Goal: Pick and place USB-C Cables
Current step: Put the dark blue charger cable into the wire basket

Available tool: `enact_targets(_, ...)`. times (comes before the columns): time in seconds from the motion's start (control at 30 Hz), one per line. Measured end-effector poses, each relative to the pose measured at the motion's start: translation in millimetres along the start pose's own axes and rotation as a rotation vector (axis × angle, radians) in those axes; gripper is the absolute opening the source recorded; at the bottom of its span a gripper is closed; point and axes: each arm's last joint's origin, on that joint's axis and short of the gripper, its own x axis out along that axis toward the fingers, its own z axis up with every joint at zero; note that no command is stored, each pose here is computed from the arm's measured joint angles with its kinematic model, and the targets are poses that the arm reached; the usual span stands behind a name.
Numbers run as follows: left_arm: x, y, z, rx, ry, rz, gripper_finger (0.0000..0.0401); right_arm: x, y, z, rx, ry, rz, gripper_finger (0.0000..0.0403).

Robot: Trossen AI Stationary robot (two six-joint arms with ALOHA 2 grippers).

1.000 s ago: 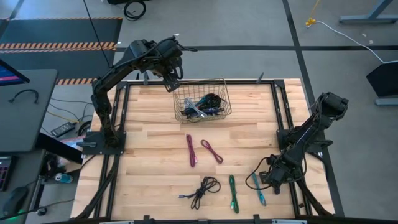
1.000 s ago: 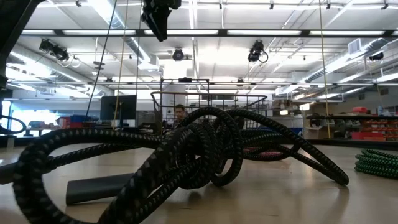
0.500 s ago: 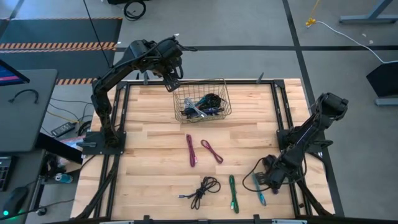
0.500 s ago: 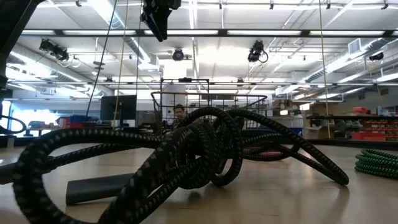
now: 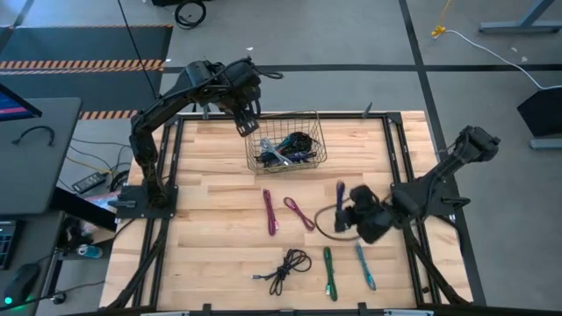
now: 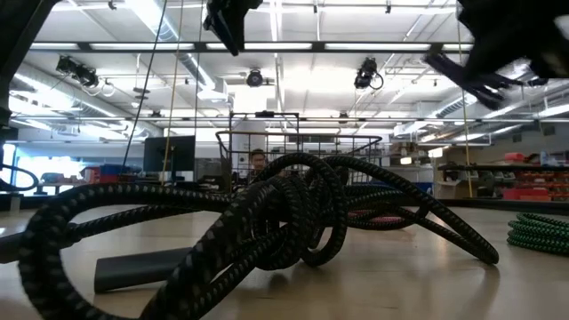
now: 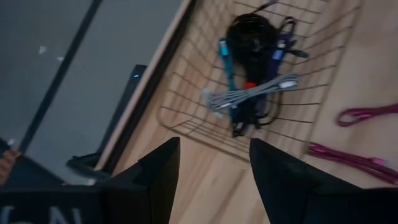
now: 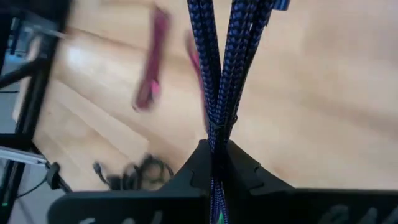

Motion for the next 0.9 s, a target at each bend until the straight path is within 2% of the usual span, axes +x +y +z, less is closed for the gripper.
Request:
enact_targets(0.13,-2.1,-12.4,1.1,0.028,-0.016,-0.063,0.0199,-13.6,27.3,32.5,-0.173,-0.096,0.064,0.0018)
enact_targets(0.23,-4.1,-23.5,3.4,0.048,-0.045,-0.163,0.0199,-27.2,47.7,55.6,-0.313,-0.165,0.101,0.0018)
enact_targets(0.37,-9.0,-43.1,8.3,0.09,-0.11,-0.303,0.0199,-50.9,71.8,83.6,-0.473,-0.27,0.143,0.0018)
enact_targets(0.5,-15.5,-64.9,13.3,0.14,-0.193,-0.366,0.0199,-75.9,92.4,104.0,-0.607,-0.382,0.204,0.0018)
enact_targets(0.63,-22.0,-82.4,17.3,0.198,-0.275,-0.396,0.0199,-97.8,107.6,114.6,-0.724,-0.459,0.278,0.0018)
enact_targets(0.77,-24.5,-88.6,19.1,0.242,-0.315,-0.405,0.0199,-109.0,114.0,116.3,-0.793,-0.5,0.315,0.0018)
enact_targets(0.9,-20.1,-88.1,23.8,0.203,-0.327,-0.407,0.0199,-108.7,113.9,115.4,-0.822,-0.491,0.313,0.0018)
